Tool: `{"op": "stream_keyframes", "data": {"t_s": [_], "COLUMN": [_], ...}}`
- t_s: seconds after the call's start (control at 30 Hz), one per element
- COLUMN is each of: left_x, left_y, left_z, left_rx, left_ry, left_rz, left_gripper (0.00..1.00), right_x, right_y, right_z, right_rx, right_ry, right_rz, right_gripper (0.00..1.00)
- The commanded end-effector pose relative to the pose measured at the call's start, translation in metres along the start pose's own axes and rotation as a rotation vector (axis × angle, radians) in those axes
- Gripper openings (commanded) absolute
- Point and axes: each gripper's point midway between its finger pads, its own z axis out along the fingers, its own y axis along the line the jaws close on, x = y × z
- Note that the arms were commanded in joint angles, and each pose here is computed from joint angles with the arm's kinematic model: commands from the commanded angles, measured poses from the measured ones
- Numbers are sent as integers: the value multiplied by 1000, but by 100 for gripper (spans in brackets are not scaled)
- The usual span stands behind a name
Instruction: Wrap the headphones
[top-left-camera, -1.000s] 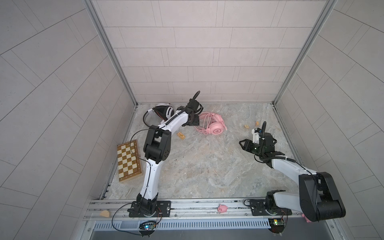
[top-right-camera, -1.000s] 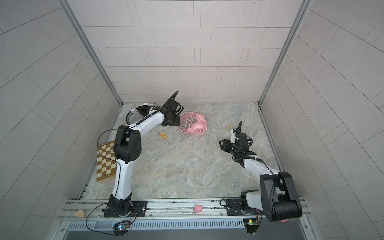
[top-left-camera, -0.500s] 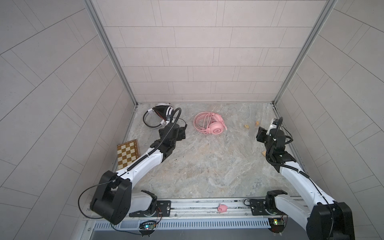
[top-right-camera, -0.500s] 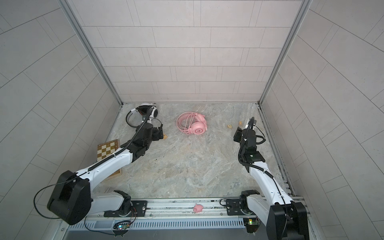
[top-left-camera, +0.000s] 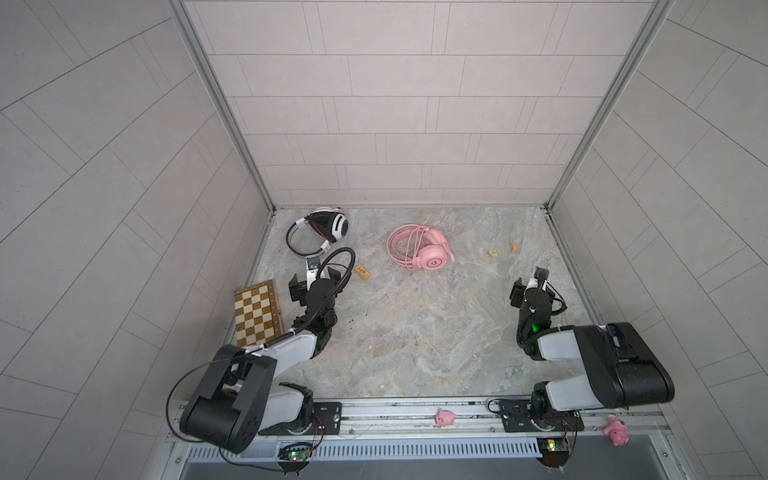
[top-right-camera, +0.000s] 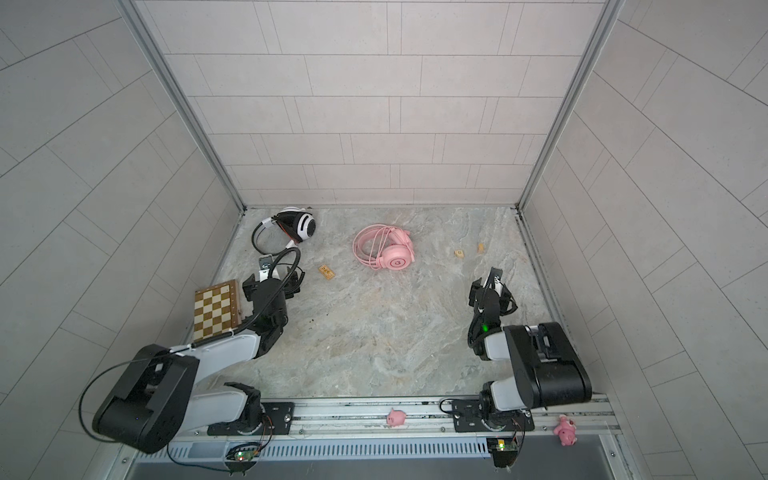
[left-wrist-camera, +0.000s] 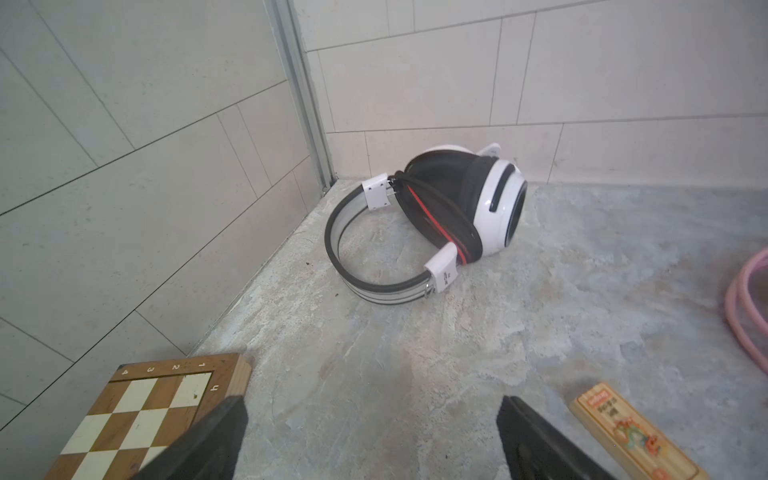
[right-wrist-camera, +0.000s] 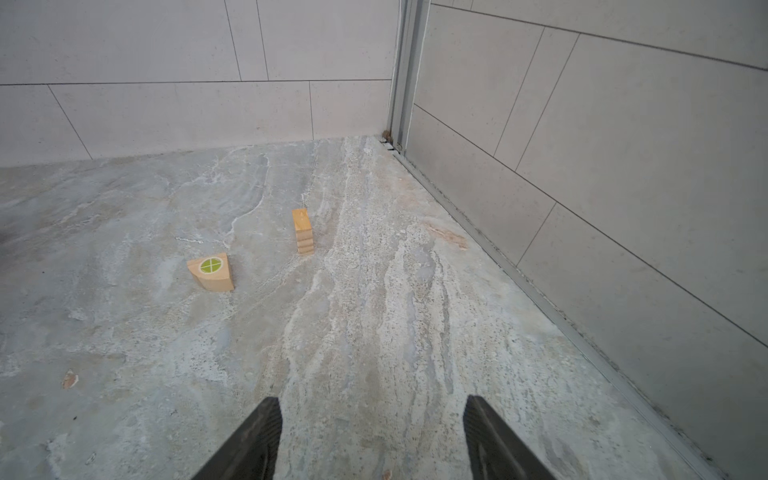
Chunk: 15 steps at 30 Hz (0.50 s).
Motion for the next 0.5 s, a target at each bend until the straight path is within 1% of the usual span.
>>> {"op": "stream_keyframes", "data": {"t_s": [0.0, 0.03, 0.07, 0.13, 0.17, 0.23, 0.27, 0.33, 0.37, 0.4, 0.43, 0.47], "left_x": [-36, -37, -37, -35, -32, -20, -12, 11, 12, 11, 11, 14], "left_y": [2, 4, 6, 4, 4, 8, 13, 21, 24, 24, 22, 22], "left_z": [3, 5, 5, 3, 1, -2, -2, 0, 1, 2, 3, 6], "left_rx": [23, 22, 18, 37, 46, 38, 18, 6, 7, 15, 32, 39], "left_ry": [-123, -124, -122, -121, -114, -69, -45, -2, -32, -63, -91, -101], "left_rz": [-40, -47, -49, -22, -6, 16, 16, -16, -63, -73, -63, -71], "left_gripper": [100, 100, 100, 100, 100, 100, 100, 100, 100, 100, 100, 100], "right_x": [-19, -16, -16, -17, -16, -16, -15, -14, -14, -15, -14, -15], "right_y": [10, 12, 11, 18, 18, 21, 27, 33, 35, 35, 35, 35], "right_z": [1, 4, 7, 7, 8, 14, 15, 19, 20, 21, 21, 21], "right_rx": [-57, -57, -46, -88, -85, -81, -103, -127, -130, -127, -124, -123], "right_ry": [-93, -75, -85, -111, -93, -64, -51, -32, -22, -21, -21, -21], "right_rz": [5, -2, 10, -6, -11, -28, -41, -63, -70, -73, -75, -77], "right_gripper": [72, 71, 75, 76, 76, 78, 78, 79, 80, 94, 99, 99]}}
